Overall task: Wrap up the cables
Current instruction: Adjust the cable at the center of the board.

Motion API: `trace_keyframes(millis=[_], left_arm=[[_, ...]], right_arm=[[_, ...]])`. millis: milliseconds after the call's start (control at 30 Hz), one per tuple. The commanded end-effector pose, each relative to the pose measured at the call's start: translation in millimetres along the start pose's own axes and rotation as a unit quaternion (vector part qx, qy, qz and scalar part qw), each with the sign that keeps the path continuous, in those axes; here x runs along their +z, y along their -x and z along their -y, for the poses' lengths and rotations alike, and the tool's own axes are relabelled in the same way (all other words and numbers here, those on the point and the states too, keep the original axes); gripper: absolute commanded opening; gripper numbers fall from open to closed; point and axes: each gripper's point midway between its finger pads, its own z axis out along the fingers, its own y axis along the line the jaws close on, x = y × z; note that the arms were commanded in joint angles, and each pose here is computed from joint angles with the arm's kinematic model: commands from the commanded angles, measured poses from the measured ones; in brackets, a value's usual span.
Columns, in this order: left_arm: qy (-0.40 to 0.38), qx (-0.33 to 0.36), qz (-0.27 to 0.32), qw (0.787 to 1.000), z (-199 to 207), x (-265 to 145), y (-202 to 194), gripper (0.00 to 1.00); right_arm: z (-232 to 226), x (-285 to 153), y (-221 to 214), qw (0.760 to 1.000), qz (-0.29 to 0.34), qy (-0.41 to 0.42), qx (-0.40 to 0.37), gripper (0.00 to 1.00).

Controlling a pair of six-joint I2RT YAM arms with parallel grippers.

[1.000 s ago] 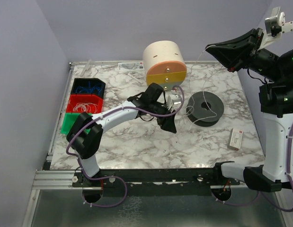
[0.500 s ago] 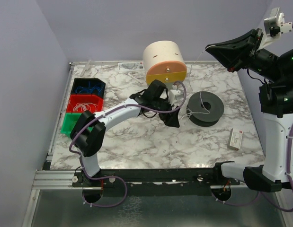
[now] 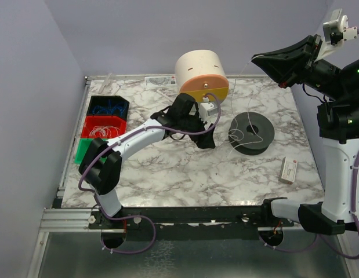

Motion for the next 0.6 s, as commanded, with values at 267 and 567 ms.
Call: trace_keyframes(millis=[267,567], left_arm=[[-0.111,0.006,-0.024,0.994,50.1,16.9,-18.6,0.85],[-0.046,-0.018,-0.024,0.998,24.9,35.6,-10.6,0.78]], right_arm=[[3.1,0.0,8.9,1.000,0.009,-0.014,-0.006,0.01],[3.0,0.3,10.1,1.000,0.010,-0.012,-0.005,0.01]])
